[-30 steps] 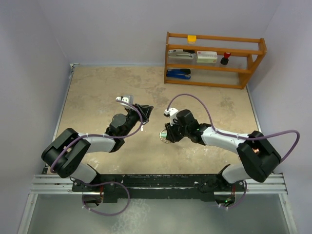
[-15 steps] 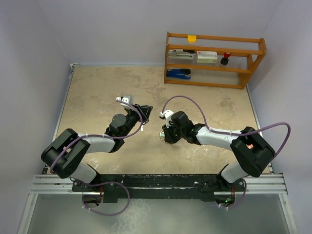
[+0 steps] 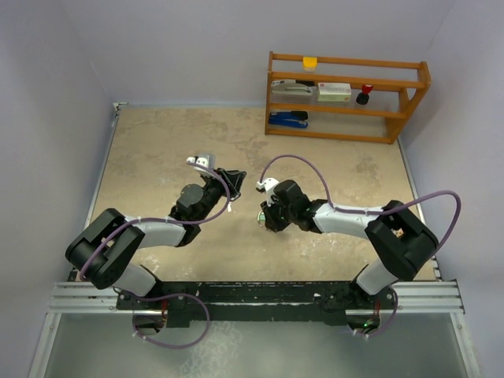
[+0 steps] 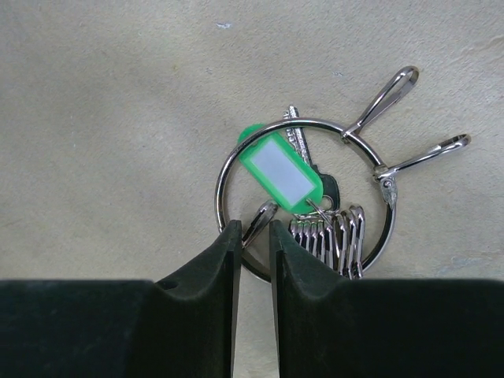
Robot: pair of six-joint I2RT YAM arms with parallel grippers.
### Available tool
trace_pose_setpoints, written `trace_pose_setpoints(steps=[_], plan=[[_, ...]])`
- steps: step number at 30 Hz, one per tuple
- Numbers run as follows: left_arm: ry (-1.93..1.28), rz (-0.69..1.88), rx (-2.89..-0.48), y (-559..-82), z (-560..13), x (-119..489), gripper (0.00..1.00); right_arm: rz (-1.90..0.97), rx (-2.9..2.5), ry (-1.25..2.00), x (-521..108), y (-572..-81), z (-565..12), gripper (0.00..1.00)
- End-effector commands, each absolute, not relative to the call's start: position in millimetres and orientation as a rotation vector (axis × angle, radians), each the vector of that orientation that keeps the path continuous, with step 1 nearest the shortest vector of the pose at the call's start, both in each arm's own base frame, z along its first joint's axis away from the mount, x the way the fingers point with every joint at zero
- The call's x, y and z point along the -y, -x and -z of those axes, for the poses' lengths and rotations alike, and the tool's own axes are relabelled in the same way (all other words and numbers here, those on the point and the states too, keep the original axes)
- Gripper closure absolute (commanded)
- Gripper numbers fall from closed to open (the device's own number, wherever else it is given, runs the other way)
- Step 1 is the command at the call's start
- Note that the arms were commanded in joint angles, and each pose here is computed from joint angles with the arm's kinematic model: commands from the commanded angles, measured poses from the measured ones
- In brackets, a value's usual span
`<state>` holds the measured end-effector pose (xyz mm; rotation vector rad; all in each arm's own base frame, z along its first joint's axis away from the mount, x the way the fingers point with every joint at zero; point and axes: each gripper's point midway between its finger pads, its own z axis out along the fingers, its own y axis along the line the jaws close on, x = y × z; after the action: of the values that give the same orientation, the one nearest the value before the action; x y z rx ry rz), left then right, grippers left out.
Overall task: Put the keys on the keyring
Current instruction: Pick up the keyring from the center of the board.
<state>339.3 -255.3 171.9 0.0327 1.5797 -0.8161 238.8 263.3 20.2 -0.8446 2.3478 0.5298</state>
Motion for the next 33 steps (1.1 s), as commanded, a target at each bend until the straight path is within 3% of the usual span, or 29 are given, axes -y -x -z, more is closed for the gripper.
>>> trace_pose_setpoints(steps=[1, 6, 10, 18, 33], plan=[[-0.035, 0.821, -1.518, -338, -190, 253, 0.71, -0.517, -2.304, 0.811, -273, -254, -31, 0.78], [-0.034, 0.814, -1.519, -339, -189, 252, 0.71, -0.484, -2.327, 0.792, -270, -256, -29, 0.82], [-0.033, 0.813, -1.520, -339, -188, 252, 0.71, -0.477, -2.335, 0.802, -270, -256, -27, 0.93], [-0.030, 0.808, -1.519, -340, -189, 250, 0.71, -0.575, -2.144, 1.052, -295, -259, -43, 0.98], [-0.023, 0.794, -1.514, -339, -190, 246, 0.71, -0.499, -2.238, 1.034, -284, -260, -26, 0.82]])
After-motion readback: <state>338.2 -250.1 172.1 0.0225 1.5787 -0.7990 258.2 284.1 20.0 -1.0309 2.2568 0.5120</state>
